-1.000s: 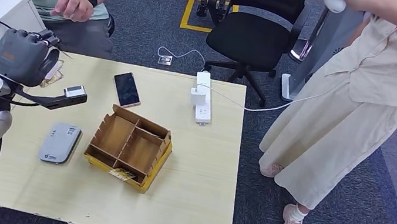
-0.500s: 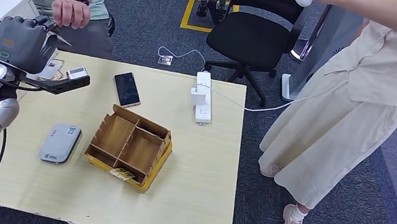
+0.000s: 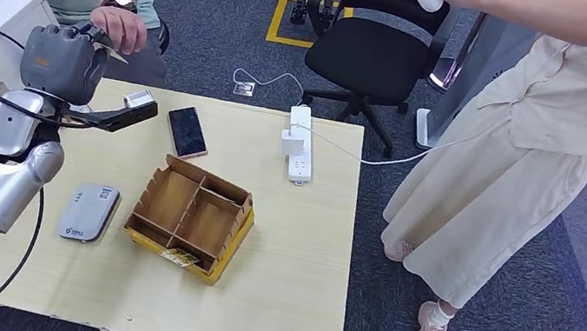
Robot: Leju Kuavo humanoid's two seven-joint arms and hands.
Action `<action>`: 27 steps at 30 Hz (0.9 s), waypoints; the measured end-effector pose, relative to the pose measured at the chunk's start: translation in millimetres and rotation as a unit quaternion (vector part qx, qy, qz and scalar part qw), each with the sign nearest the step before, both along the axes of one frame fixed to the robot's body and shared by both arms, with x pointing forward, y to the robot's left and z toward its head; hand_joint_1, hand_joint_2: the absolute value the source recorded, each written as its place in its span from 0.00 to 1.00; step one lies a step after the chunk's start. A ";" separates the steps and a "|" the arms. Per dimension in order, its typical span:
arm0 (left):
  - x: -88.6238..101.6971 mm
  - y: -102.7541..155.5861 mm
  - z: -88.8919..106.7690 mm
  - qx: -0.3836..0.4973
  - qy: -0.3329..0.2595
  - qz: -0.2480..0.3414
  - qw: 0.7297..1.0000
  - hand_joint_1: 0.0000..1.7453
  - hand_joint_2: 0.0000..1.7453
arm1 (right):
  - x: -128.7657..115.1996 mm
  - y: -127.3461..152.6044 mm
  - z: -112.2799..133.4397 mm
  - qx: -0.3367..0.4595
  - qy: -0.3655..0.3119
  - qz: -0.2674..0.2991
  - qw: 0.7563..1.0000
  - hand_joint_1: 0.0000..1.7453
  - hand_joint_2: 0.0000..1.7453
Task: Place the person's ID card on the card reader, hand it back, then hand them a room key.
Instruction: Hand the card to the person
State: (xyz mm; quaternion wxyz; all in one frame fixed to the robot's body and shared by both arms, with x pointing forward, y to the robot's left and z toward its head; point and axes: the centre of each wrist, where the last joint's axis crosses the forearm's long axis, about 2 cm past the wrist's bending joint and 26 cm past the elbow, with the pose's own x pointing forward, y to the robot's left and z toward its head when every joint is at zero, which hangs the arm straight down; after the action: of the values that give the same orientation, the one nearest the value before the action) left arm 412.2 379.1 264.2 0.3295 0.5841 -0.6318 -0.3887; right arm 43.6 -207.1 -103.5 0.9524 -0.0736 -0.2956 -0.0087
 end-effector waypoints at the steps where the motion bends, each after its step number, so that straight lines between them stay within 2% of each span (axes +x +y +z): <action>1: 1.1 -0.9 -0.7 -0.001 -0.003 0.003 1.000 1.00 1.00 | -0.1 0.6 0.1 0.000 0.000 0.000 1.000 0.00 1.00; 14: 3.4 -5.1 -14.6 -0.011 -0.025 0.019 0.999 1.00 1.00 | -1.4 4.0 0.5 0.005 0.002 -0.009 1.000 0.00 1.00; 23: 2.5 -7.4 -17.5 -0.017 -0.029 0.017 0.999 1.00 1.00 | -1.4 4.8 0.6 0.006 0.001 -0.012 1.000 0.00 1.00; 24: 2.5 -7.4 -17.7 -0.017 -0.028 0.017 0.999 0.97 1.00 | -1.4 4.8 0.6 0.006 0.001 -0.013 1.000 0.00 1.00; 27: 2.2 -7.3 -18.2 -0.018 -0.029 0.017 0.999 0.25 1.00 | -1.4 4.9 0.6 0.007 0.001 -0.014 1.000 0.00 1.00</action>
State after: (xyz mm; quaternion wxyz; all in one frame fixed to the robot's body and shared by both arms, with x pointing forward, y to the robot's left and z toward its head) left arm 414.4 371.8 246.0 0.3282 0.5998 -0.6379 -0.3545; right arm 42.2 -202.2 -102.9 0.9530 -0.0716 -0.2933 -0.0240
